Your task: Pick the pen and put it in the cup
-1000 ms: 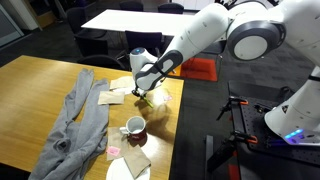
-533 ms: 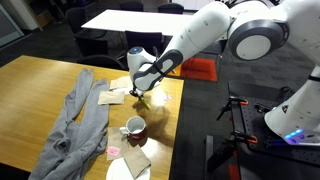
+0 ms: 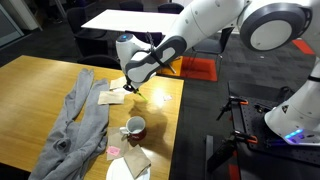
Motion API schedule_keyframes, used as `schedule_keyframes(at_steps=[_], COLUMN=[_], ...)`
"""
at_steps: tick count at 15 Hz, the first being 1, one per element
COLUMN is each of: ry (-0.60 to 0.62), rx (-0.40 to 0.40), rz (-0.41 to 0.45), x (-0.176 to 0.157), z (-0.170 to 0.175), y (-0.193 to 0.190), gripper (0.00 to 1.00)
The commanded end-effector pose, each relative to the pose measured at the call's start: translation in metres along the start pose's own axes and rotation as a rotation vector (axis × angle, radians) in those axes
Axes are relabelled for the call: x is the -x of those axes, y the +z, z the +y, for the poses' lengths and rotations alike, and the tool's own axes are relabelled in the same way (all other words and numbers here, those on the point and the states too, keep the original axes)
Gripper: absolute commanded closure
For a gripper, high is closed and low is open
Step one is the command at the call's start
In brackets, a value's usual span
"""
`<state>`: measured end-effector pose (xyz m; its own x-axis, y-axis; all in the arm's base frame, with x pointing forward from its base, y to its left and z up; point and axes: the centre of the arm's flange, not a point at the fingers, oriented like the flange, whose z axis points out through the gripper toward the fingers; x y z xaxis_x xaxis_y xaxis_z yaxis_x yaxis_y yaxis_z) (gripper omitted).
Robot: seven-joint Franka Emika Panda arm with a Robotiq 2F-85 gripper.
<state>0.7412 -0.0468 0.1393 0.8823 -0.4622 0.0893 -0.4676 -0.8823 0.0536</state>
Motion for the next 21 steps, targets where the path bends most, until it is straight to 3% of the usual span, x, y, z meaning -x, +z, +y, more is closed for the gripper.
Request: schedule_keyframes(at_steps=[1, 8, 21], ry=[-0.102, -0.236, -0.452], rx=[0.047, 0.093, 0.132], rz=[-0.035, -0.004, 0.048], x=[0.010, 0.017, 0.057], z=[0.005, 0.009, -0.001], y=[-0.044, -0.101, -0.172], gripper=[0.95, 0.95, 0.95])
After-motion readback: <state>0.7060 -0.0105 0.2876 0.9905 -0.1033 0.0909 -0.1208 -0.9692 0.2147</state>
